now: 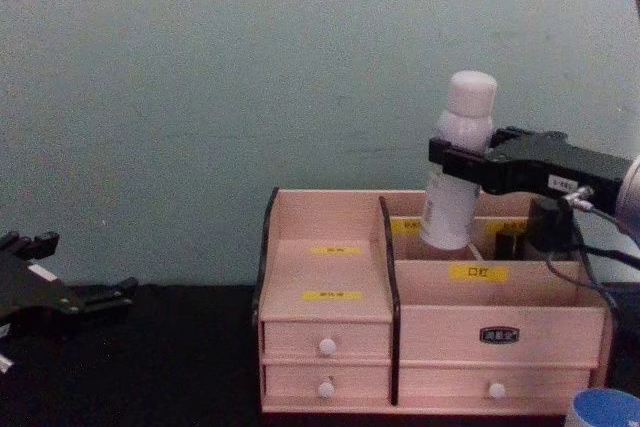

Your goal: Pick up the facial cleanser and watermelon frost from the table and place them into the tiered storage box.

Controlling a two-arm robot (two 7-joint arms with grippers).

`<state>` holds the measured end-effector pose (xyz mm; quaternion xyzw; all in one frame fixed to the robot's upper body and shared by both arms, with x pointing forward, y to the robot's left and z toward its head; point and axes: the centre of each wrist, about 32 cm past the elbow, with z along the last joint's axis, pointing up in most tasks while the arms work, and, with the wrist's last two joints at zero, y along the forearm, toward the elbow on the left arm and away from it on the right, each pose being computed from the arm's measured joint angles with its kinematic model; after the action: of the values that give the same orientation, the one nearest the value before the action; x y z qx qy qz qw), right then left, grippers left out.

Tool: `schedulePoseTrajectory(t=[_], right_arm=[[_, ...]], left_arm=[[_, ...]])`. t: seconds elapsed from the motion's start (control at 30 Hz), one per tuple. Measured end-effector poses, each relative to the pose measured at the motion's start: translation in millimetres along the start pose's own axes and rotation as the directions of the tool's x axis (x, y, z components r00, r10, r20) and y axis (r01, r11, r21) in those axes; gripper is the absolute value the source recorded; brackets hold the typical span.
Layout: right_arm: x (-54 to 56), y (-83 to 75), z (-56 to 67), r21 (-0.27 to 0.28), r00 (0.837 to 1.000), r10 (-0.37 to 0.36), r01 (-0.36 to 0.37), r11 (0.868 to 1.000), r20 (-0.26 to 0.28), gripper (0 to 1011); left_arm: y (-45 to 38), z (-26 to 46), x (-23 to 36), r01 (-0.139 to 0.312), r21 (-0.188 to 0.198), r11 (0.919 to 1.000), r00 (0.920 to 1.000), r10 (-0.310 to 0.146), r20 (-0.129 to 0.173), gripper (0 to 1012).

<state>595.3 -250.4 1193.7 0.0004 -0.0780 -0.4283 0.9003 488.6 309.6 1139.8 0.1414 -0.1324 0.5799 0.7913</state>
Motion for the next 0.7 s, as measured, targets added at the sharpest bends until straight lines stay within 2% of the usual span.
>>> schedulePoseTrajectory(t=[0.7], right_arm=[[5.2,13.6,-20.4,-0.059,0.999,-0.026,0.025,0.998,-0.018,593]], left_arm=[[0.0,0.0,0.0,0.000,0.000,1.0000,1.0000,0.000,0.000,1001]])
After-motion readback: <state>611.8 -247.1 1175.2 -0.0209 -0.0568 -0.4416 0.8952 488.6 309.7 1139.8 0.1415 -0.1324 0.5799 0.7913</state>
